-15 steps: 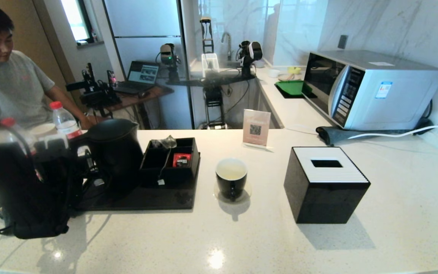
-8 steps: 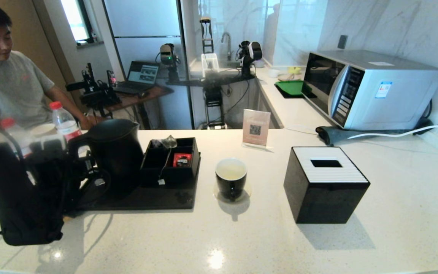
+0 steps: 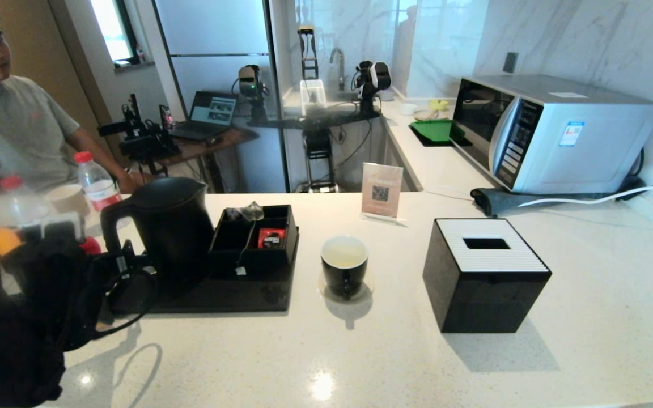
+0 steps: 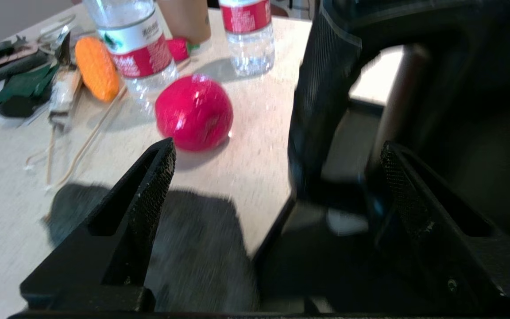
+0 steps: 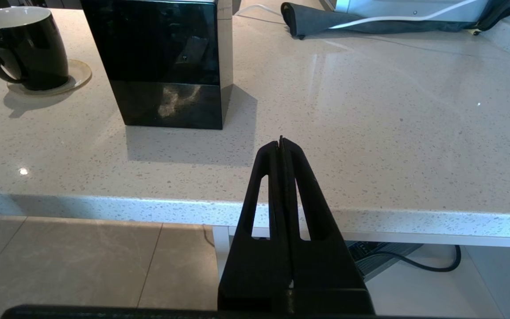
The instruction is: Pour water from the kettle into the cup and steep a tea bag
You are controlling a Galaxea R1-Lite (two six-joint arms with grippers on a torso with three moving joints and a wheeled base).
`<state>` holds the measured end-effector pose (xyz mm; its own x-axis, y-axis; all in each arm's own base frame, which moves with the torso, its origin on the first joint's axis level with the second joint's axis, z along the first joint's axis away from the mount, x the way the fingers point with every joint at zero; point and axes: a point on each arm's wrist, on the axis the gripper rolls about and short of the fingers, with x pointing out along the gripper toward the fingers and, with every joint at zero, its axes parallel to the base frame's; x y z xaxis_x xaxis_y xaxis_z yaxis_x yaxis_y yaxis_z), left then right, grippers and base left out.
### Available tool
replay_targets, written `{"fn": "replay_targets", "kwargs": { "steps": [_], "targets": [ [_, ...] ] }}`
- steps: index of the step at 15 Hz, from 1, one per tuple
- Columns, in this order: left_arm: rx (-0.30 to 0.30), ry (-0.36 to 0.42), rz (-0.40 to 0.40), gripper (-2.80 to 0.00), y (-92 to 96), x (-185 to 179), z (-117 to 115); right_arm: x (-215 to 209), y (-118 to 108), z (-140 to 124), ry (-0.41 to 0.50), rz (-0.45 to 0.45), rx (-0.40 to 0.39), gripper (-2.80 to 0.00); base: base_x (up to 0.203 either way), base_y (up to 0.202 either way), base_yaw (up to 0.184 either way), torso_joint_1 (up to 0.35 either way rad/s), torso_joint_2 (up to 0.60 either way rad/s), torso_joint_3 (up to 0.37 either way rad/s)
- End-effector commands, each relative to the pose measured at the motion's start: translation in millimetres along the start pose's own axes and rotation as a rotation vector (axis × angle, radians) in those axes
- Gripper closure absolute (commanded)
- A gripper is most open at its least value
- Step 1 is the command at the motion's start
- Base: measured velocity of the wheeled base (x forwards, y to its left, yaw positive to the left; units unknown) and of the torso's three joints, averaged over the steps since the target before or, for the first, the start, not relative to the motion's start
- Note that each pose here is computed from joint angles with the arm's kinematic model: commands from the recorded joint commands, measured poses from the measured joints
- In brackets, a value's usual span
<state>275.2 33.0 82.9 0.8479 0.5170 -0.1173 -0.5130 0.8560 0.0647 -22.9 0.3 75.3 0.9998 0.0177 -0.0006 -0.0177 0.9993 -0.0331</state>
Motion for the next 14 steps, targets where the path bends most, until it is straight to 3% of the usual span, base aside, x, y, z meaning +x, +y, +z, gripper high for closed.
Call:
{"fn": "replay_targets", "kwargs": {
  "steps": [1,2,10,14],
  "targets": [
    [-0.022,-0.046,-0.009,-2.80,7.5,-22.6,10.7,0.1,0.0,0.1,0.001,0.001,-0.001,0.00,0.000,0.000,0.000,0.000,0.00,0.000],
    [-0.025,-0.040,-0.013,0.00,9.7,-29.4,10.5,0.1,0.0,0.1,0.001,0.001,-0.001,0.00,0.000,0.000,0.000,0.000,0.00,0.000],
    [-0.031,-0.025,-0.020,0.00,33.4,-77.3,11.4,0.1,0.0,0.1,0.001,0.001,-0.001,0.00,0.000,0.000,0.000,0.000,0.00,0.000],
    [-0.052,-0.075,-0.025,0.00,39.9,-90.8,20.8,0.1,0.0,0.1,0.001,0.001,-0.001,0.00,0.000,0.000,0.000,0.000,0.00,0.000]
  ]
}}
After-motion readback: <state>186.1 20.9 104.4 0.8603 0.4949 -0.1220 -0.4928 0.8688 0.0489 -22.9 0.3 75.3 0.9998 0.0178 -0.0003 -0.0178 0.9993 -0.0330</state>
